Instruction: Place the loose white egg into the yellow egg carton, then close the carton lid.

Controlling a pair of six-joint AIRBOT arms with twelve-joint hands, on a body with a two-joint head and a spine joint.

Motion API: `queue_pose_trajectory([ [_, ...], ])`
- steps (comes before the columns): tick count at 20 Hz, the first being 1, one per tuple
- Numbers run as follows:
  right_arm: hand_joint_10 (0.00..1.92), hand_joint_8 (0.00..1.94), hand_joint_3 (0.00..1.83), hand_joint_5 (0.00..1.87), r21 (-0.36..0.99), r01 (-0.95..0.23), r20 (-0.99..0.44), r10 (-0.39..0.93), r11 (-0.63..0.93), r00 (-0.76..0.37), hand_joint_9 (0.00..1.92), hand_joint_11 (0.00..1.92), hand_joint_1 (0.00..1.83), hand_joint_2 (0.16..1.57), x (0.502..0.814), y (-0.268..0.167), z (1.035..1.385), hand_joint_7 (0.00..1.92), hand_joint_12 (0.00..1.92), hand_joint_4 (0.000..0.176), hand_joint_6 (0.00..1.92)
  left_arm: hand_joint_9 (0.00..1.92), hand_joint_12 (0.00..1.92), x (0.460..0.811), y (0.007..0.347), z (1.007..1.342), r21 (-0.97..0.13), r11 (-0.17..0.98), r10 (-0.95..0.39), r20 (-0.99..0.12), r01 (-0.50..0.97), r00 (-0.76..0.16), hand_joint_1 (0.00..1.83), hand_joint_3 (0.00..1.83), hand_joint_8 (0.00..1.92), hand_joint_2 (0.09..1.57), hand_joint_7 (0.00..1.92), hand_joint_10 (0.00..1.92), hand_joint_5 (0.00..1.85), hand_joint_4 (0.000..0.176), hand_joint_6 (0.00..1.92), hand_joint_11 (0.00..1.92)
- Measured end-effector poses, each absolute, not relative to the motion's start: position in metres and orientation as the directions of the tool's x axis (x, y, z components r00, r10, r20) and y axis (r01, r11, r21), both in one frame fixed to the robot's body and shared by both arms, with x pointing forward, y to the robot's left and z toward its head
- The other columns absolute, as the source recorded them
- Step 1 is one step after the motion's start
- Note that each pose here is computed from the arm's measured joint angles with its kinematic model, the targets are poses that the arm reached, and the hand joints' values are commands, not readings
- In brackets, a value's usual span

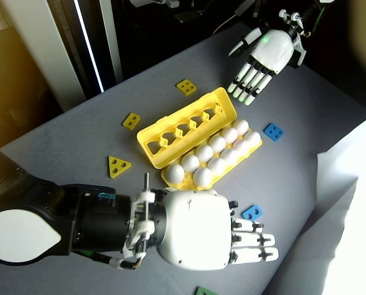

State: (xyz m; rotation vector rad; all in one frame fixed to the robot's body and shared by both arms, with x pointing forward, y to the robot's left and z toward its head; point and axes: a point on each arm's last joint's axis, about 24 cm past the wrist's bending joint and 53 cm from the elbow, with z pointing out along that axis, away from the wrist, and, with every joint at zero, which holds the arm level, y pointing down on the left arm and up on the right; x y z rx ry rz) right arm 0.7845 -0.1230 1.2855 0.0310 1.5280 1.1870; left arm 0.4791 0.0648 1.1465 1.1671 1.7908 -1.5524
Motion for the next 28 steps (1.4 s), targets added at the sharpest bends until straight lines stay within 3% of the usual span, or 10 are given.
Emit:
queue_pose_trajectory([
  [4,0.00,0.00,0.00,1.26,0.699,-0.529,-0.705,0.586,0.482,-0.399,0.09,0.00,1.11,1.00,0.771,-0.120,1.276,0.36,0.00,0.131,0.49,0.24,0.31,0.480,0.064,1.148,-0.537,-0.014,0.276,-0.813,0.844,-0.513,0.00,0.00,0.00,1.29,0.33,0.00,0.38,0.000,0.00,0.00],
  [13,0.00,0.00,0.00,1.27,0.712,-0.505,-0.700,0.549,0.488,-0.456,0.09,0.00,1.10,1.00,0.758,-0.105,1.247,0.38,0.00,0.176,0.47,0.22,0.26,0.481,0.064,1.149,-0.535,-0.014,0.275,-0.814,0.845,-0.511,0.00,0.00,0.00,1.29,0.30,0.00,0.35,0.000,0.00,0.00],
  [14,0.00,0.00,0.00,1.26,0.713,-0.505,-0.700,0.547,0.487,-0.459,0.06,0.00,1.11,1.00,0.757,-0.104,1.245,0.36,0.00,0.151,0.49,0.23,0.26,0.481,0.064,1.149,-0.535,-0.013,0.275,-0.814,0.845,-0.511,0.00,0.00,0.01,1.28,0.33,0.01,0.37,0.000,0.01,0.01],
  [18,0.01,0.00,0.00,1.26,0.716,-0.499,-0.696,0.547,0.487,-0.465,0.09,0.00,1.10,1.00,0.757,-0.104,1.241,0.37,0.00,0.162,0.49,0.22,0.26,0.481,0.064,1.148,-0.533,-0.012,0.279,-0.814,0.846,-0.509,0.00,0.00,0.00,1.29,0.30,0.00,0.33,0.000,0.00,0.00],
  [19,0.01,0.00,0.00,1.27,0.715,-0.497,-0.698,0.542,0.491,-0.468,0.09,0.00,1.11,1.00,0.757,-0.103,1.238,0.37,0.00,0.132,0.48,0.20,0.25,0.481,0.064,1.148,-0.533,-0.012,0.278,-0.814,0.846,-0.510,0.00,0.00,0.00,1.29,0.28,0.00,0.32,0.000,0.00,0.00],
  [20,0.00,0.00,0.00,1.25,0.715,-0.496,-0.698,0.539,0.493,-0.470,0.08,0.00,1.10,1.00,0.757,-0.103,1.236,0.35,0.00,0.157,0.52,0.20,0.25,0.481,0.064,1.148,-0.533,-0.012,0.277,-0.815,0.846,-0.509,0.00,0.00,0.00,1.29,0.29,0.00,0.33,0.000,0.00,0.00],
  [23,0.01,0.01,0.00,1.26,0.715,-0.490,-0.698,0.535,0.498,-0.476,0.10,0.00,1.10,1.00,0.756,-0.103,1.231,0.39,0.00,0.165,0.50,0.22,0.26,0.481,0.064,1.148,-0.533,-0.012,0.277,-0.814,0.846,-0.510,0.00,0.00,0.01,1.29,0.30,0.01,0.34,0.000,0.01,0.01],
  [24,0.00,0.00,0.00,1.25,0.715,-0.492,-0.699,0.534,0.497,-0.477,0.09,0.00,1.11,1.00,0.756,-0.102,1.231,0.39,0.00,0.140,0.51,0.21,0.26,0.481,0.064,1.148,-0.533,-0.011,0.278,-0.814,0.846,-0.509,0.00,0.00,0.00,1.29,0.29,0.00,0.34,0.000,0.01,0.00],
  [26,0.01,0.00,0.00,1.26,0.714,-0.495,-0.699,0.531,0.495,-0.478,0.11,0.00,1.10,1.00,0.755,-0.099,1.230,0.40,0.00,0.173,0.50,0.22,0.27,0.481,0.064,1.148,-0.533,-0.012,0.276,-0.815,0.846,-0.510,0.00,0.00,0.01,1.29,0.30,0.01,0.35,0.000,0.01,0.01],
  [28,0.00,0.00,0.00,1.26,0.715,-0.496,-0.698,0.532,0.492,-0.479,0.10,0.00,1.10,1.00,0.755,-0.097,1.230,0.40,0.00,0.169,0.50,0.22,0.30,0.481,0.064,1.148,-0.533,-0.012,0.277,-0.815,0.846,-0.510,0.00,0.00,0.00,1.29,0.30,0.00,0.35,0.000,0.00,0.00],
])
